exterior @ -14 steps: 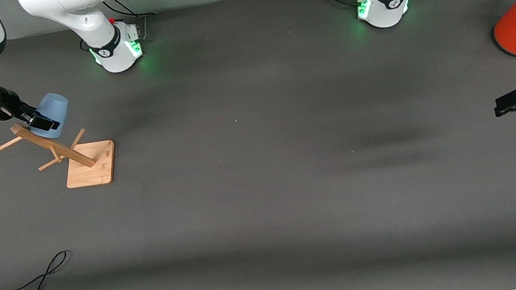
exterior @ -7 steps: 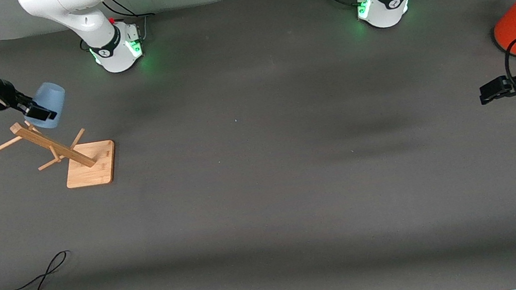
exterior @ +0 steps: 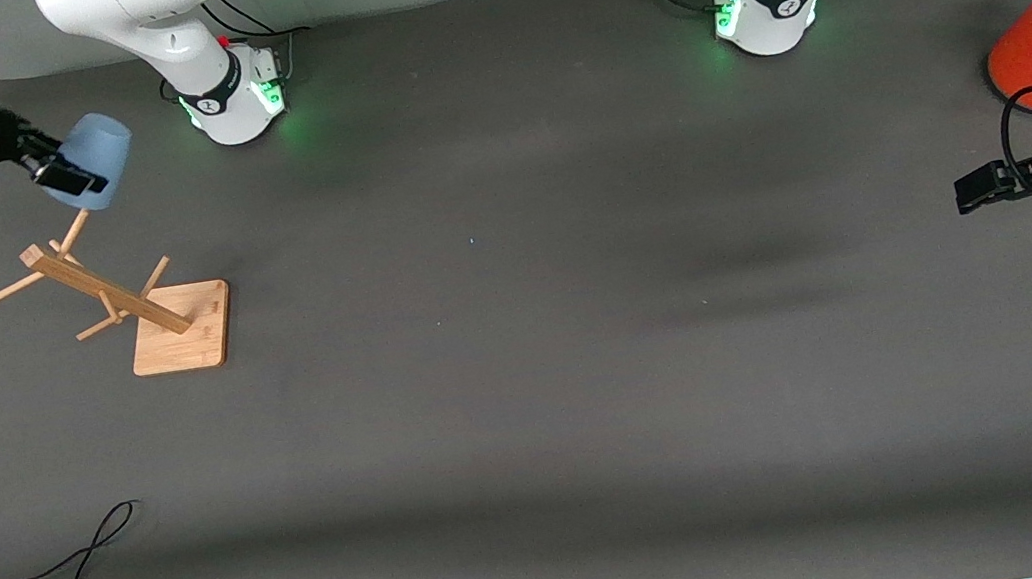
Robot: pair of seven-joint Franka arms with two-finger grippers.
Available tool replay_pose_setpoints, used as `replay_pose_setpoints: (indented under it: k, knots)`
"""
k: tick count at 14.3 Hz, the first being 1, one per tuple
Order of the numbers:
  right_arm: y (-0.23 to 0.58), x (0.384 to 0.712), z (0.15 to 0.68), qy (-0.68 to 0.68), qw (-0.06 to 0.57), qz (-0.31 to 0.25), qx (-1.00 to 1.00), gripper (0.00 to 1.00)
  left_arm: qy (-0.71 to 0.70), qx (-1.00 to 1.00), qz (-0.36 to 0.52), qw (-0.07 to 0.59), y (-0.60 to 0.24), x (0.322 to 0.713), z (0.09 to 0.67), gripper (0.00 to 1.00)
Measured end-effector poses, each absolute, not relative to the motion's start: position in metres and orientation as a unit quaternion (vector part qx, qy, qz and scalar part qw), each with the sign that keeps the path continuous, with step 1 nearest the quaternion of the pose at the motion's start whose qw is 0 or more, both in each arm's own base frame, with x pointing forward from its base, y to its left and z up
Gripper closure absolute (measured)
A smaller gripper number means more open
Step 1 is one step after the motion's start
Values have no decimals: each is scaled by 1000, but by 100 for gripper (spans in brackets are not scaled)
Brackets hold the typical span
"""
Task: Rotate and upright cup with both arms
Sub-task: 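Carry the blue cup to the table center and lower it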
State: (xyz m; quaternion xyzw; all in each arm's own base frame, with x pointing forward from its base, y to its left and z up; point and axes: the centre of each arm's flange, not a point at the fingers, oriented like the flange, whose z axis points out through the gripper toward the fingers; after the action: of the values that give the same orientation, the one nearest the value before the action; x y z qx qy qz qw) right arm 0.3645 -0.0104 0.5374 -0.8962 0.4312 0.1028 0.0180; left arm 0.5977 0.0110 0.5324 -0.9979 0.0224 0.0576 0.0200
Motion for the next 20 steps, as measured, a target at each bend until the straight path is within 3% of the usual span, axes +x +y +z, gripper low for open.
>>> replay_pose_setpoints:
  k: [6,11,15,20]
  knots:
    - [150,357,581,484,24,93,-870,19,27,-999,40,25,7,613,516,0]
    - [305,398,584,540,12,72,-839,19,28,-999,35,27,7,623,500,0]
    - [434,436,538,579,-12,50,-814,19,27,-999,38,28,8,625,496,0]
    - [549,452,444,629,-15,23,-777,19,24,-998,41,28,12,626,492,0]
